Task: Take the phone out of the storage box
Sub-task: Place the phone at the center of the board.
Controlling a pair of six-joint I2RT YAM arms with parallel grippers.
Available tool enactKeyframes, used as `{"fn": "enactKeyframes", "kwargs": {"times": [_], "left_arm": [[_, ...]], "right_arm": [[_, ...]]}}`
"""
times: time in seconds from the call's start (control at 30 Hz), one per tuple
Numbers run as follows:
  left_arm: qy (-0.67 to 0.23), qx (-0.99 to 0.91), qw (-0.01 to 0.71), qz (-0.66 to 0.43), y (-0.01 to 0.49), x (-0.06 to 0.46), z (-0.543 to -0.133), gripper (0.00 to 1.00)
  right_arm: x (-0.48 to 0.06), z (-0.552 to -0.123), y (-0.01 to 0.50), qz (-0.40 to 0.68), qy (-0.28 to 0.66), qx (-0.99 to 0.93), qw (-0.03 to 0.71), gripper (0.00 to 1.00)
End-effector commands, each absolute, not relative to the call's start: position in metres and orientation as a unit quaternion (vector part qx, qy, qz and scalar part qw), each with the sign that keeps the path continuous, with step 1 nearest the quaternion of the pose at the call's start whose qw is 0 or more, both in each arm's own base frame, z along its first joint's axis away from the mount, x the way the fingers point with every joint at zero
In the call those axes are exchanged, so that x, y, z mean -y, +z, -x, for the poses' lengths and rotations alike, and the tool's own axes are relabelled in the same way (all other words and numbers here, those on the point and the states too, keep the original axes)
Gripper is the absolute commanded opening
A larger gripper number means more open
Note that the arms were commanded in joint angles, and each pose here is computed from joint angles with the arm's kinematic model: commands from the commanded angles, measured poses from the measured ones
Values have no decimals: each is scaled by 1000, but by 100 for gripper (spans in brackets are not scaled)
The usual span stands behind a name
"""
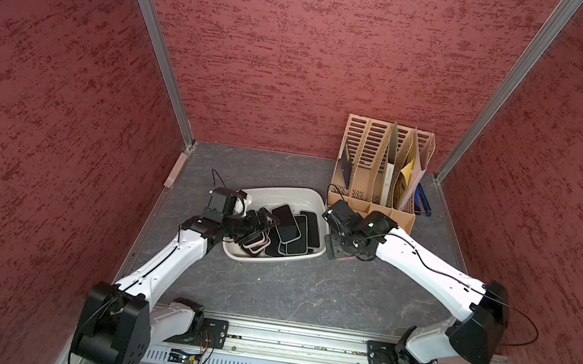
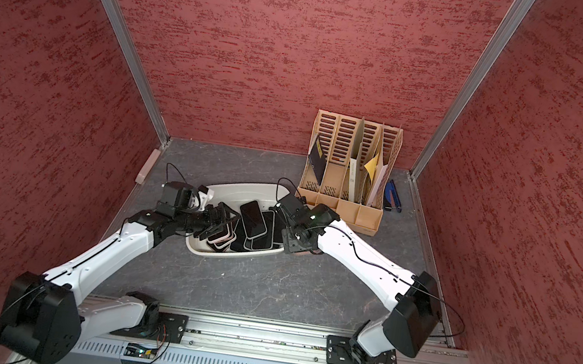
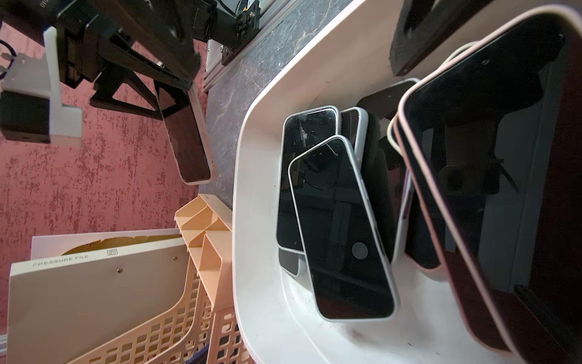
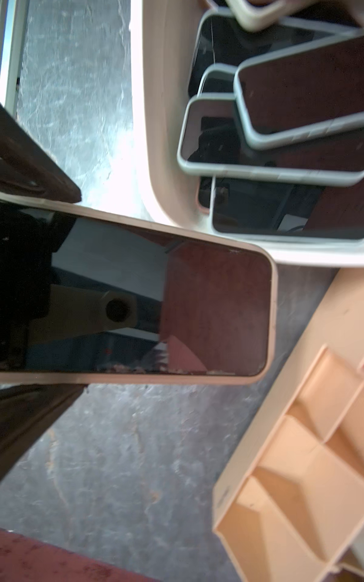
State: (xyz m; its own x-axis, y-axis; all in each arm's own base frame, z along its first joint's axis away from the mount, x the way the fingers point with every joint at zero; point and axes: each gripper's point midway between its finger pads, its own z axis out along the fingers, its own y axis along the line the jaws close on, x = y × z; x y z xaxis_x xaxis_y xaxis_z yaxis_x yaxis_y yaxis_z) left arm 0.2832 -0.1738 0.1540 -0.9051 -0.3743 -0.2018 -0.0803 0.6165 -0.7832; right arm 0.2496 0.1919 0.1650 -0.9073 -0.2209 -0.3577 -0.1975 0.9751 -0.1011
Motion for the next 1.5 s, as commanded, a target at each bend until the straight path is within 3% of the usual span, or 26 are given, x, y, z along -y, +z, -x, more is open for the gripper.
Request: {"fn": "enactKeyframes", "kwargs": {"times": [0.0, 0.43, 0.6, 0.8, 1.07, 1.13, 1.47], "left_arm": [[-442, -872, 187, 96, 173, 195, -294, 100], [-412, -891, 178, 76, 171, 196, -284, 100], [-410, -890, 180, 82, 170, 192, -284, 100], [-410, -889, 187, 85, 174, 189, -286, 100], [-355, -898, 210, 154, 172, 144, -289, 100], [-346, -895, 218, 178, 174, 129, -289, 100], [-372, -882, 230, 178, 188, 120, -273, 100]], "right_arm": [[-182, -259, 161, 64, -29, -974, 214, 43], [-172, -249, 91, 18, -2, -985, 172, 42], [-176, -252, 92, 29, 9, -985, 171, 53], [-188, -246, 85, 36, 60, -987, 142, 85], [-238, -278, 179, 68, 119, -972, 189, 92], [-261, -286, 182, 100, 119, -972, 178, 98], [-339, -323, 158, 210, 87, -959, 171, 98]]}}
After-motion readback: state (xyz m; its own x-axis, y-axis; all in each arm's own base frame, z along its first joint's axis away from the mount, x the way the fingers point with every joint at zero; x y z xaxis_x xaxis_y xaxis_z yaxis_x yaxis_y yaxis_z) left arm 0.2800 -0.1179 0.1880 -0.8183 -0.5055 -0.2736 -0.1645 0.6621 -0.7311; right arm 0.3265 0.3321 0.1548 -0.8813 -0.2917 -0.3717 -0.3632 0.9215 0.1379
